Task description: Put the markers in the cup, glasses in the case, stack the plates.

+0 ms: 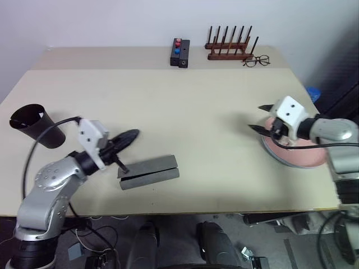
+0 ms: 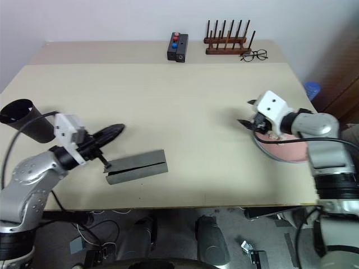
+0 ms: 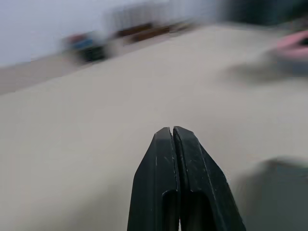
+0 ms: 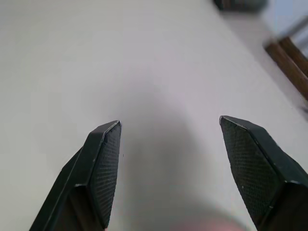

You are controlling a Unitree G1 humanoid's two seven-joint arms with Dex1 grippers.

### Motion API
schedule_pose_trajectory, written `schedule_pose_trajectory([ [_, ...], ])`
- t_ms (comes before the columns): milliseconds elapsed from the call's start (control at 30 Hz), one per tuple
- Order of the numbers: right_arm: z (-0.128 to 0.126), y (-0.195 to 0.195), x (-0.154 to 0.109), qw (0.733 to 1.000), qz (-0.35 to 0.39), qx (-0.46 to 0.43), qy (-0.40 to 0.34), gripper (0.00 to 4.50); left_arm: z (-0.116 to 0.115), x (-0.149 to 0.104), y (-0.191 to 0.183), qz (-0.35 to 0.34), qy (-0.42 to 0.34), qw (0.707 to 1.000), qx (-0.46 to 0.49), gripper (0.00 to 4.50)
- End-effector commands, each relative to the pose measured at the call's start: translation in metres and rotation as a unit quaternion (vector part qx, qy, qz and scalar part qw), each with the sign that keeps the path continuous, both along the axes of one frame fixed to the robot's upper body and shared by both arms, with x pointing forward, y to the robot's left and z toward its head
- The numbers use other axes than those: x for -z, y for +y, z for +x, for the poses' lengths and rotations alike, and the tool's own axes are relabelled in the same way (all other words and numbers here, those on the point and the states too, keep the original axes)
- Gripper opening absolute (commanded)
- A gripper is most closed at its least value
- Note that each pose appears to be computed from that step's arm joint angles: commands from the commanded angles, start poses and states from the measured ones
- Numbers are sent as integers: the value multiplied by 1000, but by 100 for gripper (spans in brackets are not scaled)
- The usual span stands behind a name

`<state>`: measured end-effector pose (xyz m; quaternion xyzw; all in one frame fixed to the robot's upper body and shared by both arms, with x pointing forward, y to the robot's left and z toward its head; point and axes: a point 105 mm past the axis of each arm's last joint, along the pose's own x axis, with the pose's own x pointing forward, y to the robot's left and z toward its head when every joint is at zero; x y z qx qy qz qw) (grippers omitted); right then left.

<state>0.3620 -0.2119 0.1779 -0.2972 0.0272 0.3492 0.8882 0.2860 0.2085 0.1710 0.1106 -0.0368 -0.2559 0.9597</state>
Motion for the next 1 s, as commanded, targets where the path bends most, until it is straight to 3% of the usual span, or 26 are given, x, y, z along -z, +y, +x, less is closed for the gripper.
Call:
schedule_pose_trajectory([
  [33,4,17,-15,998,55,-22,-17,329,-9,-4,50,18,-24,992,-120,0],
  [100,7,23,-10,997,72,-32,-2,329,-18,2,66,22,-16,987,-157,0],
  [300,13,22,4,995,83,-41,38,329,-24,2,60,8,-21,985,-171,0],
  [1000,11,24,12,995,81,-33,49,329,-3,6,41,-24,-20,985,-168,0],
])
